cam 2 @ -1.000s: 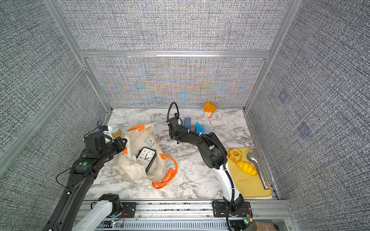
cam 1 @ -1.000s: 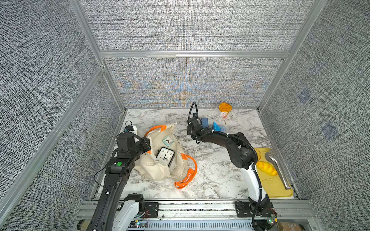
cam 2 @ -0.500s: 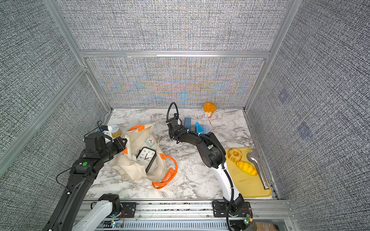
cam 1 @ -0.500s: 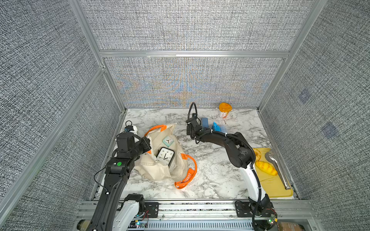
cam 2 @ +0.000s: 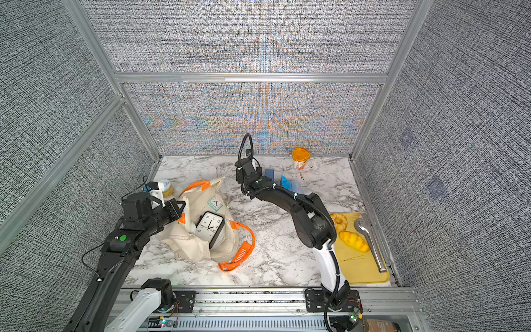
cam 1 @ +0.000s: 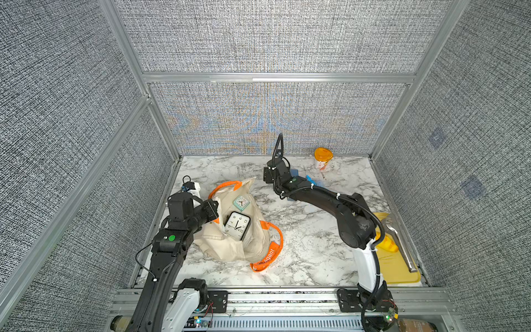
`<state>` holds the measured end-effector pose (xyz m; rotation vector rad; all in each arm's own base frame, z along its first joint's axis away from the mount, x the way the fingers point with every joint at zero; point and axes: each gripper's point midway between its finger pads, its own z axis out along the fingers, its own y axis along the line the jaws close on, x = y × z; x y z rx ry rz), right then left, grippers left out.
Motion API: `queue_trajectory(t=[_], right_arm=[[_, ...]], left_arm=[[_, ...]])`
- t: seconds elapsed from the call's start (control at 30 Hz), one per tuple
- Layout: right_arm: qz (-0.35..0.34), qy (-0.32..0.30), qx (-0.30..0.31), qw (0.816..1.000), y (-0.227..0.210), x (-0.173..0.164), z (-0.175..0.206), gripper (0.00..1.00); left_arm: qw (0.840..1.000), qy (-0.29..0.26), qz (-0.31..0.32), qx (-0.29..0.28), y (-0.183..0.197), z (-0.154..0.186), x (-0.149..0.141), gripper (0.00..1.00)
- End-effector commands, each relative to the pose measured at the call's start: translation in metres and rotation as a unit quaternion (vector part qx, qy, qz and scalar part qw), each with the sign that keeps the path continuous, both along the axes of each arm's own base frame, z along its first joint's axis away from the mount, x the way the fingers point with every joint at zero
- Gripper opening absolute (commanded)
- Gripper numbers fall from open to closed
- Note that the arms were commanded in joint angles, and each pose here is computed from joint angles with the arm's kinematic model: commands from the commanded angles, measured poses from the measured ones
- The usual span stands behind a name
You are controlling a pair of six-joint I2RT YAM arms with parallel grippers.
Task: Take the alarm clock out of the canvas bag
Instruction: Place the alarm at the center of the board.
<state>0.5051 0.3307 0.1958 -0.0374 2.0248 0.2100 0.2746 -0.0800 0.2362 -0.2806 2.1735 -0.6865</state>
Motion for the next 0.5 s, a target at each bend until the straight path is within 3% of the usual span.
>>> queue_trajectory(t=[0.0,0.07,0.2,0.33,0.47], right_arm=[[-0.01,-0.04,0.035,0.999,-0.004,-0.02,0.049,0.72],[0.026,-0.053,0.072,0.996,0.006,-0.058,0.081,0.72],[0.123,-0.032,0.135,0.983,0.03,-0.152,0.105,0.72],[0.212,0.04,0.203,0.955,0.046,-0.24,0.096,0.71],[0.227,0.089,0.256,0.935,0.049,-0.284,0.076,0.71]], left_arm=[[1.0,0.015,-0.023,-0.008,-0.006,-0.005,-0.011,0.01],[1.0,0.018,-0.02,-0.007,-0.005,-0.006,-0.017,0.01],[0.999,0.041,-0.029,-0.006,-0.006,-0.011,-0.032,0.01],[0.996,0.079,-0.031,-0.02,-0.008,-0.021,-0.05,0.01],[0.993,0.111,-0.03,-0.036,-0.01,-0.03,-0.065,0.02]])
